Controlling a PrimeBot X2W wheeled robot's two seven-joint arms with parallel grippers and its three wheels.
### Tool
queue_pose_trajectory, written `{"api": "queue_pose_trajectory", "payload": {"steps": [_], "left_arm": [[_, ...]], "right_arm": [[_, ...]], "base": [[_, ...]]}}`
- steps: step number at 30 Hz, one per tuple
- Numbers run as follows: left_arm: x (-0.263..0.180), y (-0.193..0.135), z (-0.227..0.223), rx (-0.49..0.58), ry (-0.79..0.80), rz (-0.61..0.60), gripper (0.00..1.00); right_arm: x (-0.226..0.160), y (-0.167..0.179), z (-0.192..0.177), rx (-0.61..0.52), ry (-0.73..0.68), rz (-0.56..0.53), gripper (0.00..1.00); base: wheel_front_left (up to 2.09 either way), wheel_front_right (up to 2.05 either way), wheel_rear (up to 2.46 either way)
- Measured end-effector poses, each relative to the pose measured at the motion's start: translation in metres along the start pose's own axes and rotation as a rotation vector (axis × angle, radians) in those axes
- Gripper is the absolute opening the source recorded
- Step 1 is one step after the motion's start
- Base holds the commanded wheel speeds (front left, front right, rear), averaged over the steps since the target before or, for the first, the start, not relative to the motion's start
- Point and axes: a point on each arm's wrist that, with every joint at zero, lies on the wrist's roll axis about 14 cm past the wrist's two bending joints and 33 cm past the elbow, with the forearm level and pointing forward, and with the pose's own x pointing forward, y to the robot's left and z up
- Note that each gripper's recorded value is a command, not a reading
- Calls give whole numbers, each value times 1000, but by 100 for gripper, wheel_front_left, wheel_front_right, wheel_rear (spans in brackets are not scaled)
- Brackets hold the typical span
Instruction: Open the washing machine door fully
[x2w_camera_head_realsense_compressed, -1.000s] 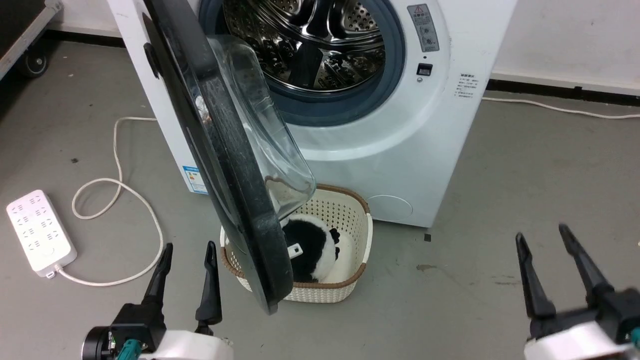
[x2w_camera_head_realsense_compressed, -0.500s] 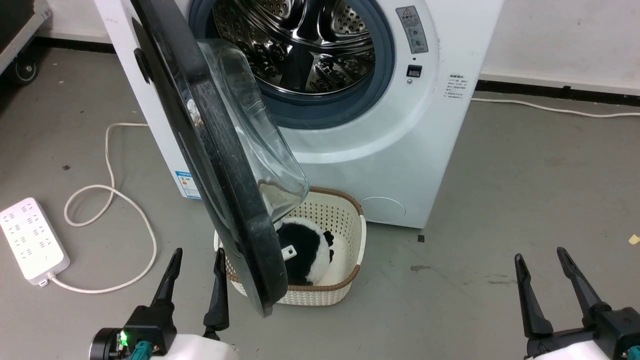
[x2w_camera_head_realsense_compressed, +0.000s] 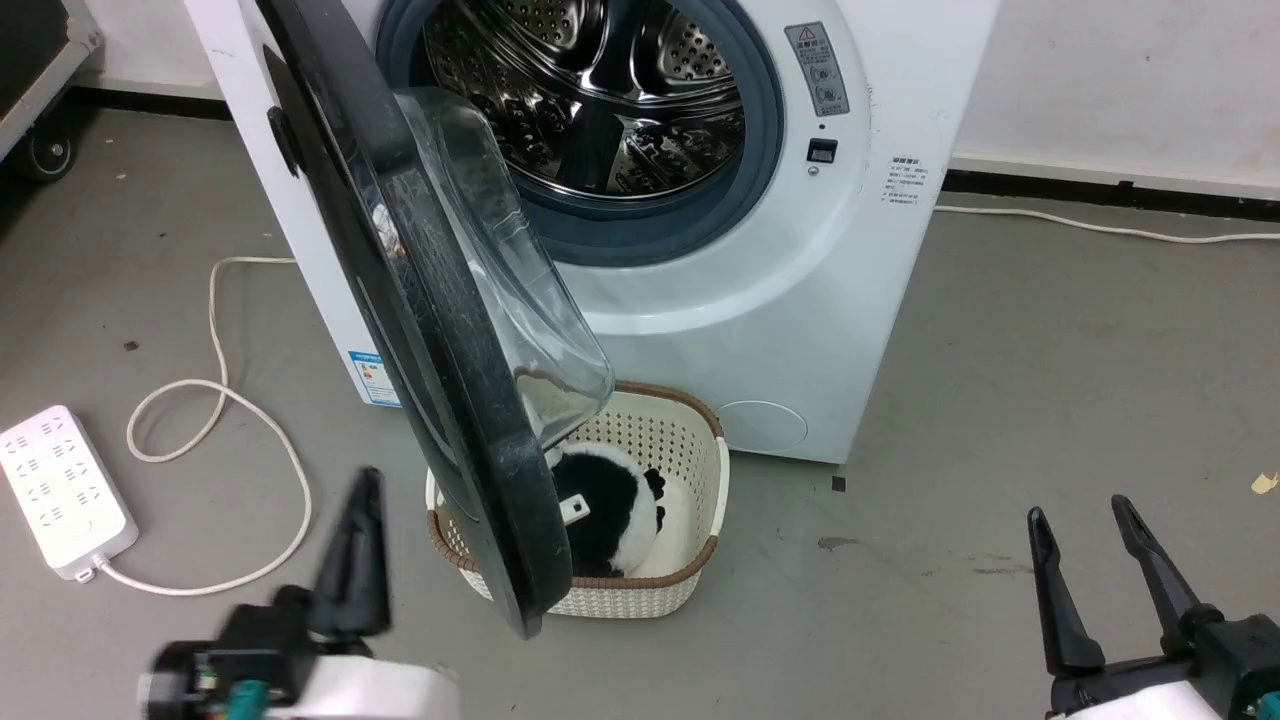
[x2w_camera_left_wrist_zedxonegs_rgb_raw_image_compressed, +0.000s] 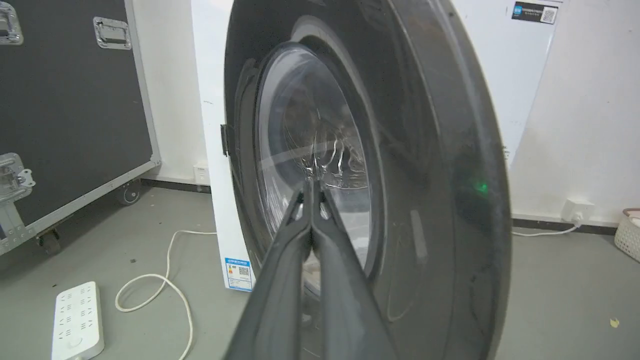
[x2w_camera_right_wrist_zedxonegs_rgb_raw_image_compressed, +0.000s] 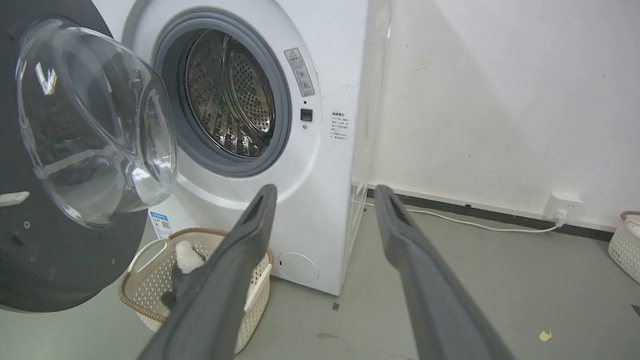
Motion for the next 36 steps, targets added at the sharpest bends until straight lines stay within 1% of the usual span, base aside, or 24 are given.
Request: {"api": "queue_pose_trajectory", "payload": {"steps": [5,8,9,13,17,22,26,30,32,36], "left_arm": [[7,23,46,-29,-144,96,0],[12,38,85,-95,-274,164,0],[15,40,130,-98,-416,175,0],[15,36,180,-104,-583,161,0],[15,17,206,-78,-669,100,0],[23,-32,191,-47,-622,-62,0],[25,-73,169,-68,-550,-187,0],[24,-110,121,-100,-389,-295,0],[21,-126,92,-87,-293,-346,0],[13,-146,37,-87,-99,-403,0]], "right_arm": [[0,1,1,2,-2,3,100],[0,2,0,5,-2,6,100],[1,3,0,11,-1,8,100],[0,4,0,14,-1,10,100],[0,3,0,22,-1,5,100],[0,-1,-2,26,5,-9,100],[-1,-4,-4,35,11,-19,100],[-1,-6,-6,36,17,-24,100],[-1,-7,-8,38,20,-28,100],[0,-8,-11,42,29,-33,100]], "base": [[0,0,0],[0,0,0],[0,0,0],[0,0,0],[0,0,0],[0,0,0],[0,0,0],[0,0,0],[0,0,0],[0,0,0]]}}
